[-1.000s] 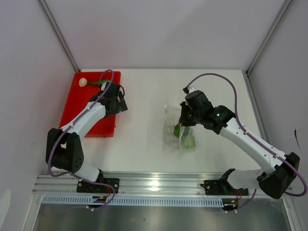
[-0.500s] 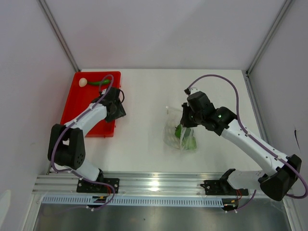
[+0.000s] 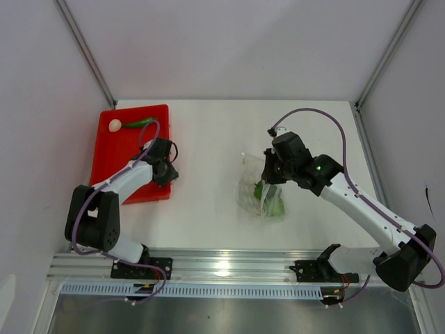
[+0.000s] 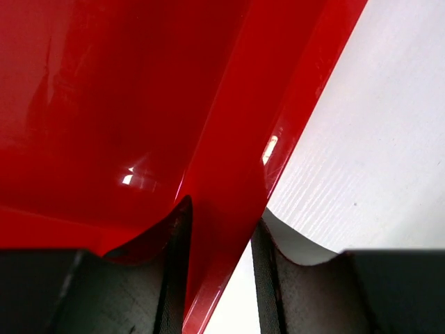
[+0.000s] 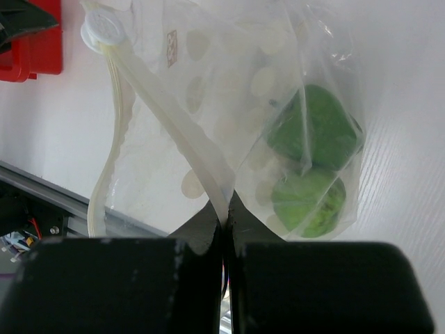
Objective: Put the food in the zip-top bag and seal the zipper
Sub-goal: Move the bin to the center of the board, then pick up the fake vegetable from the bin.
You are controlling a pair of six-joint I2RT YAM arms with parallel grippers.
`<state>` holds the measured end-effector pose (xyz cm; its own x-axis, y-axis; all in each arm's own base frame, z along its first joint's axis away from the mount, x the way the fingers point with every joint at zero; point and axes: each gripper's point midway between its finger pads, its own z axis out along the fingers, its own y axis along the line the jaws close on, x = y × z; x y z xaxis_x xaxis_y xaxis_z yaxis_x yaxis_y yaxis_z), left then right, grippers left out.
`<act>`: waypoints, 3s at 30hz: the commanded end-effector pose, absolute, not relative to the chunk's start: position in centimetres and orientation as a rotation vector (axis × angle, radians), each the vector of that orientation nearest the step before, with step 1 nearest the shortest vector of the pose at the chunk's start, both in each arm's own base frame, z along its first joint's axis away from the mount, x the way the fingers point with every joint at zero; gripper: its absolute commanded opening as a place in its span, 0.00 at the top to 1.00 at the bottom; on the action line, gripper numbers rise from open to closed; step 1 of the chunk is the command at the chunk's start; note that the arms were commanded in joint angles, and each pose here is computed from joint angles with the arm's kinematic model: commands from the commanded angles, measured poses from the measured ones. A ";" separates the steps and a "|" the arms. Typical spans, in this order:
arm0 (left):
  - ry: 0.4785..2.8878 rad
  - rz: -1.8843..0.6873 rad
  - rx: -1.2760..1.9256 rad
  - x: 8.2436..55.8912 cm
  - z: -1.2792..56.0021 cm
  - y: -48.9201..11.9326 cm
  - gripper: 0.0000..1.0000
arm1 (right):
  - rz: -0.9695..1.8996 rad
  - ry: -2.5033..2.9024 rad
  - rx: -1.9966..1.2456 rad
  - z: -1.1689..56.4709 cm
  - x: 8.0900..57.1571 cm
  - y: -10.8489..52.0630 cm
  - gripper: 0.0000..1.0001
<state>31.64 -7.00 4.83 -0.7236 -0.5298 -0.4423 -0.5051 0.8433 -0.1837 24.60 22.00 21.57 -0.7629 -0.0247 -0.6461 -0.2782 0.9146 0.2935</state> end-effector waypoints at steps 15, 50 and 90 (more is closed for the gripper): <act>2.525 -0.260 -0.864 26.0 4.6 -8.0 0.66 | 0.541 2.367 -0.231 21.4 24.9 22.6 1.00; 1.755 -0.484 -1.506 43.9 14.2 5.7 0.08 | 0.459 2.450 -0.285 18.9 26.9 22.2 1.00; 1.571 -0.347 -1.832 53.9 7.2 14.6 0.32 | 0.520 2.371 -0.374 20.1 29.2 24.2 1.00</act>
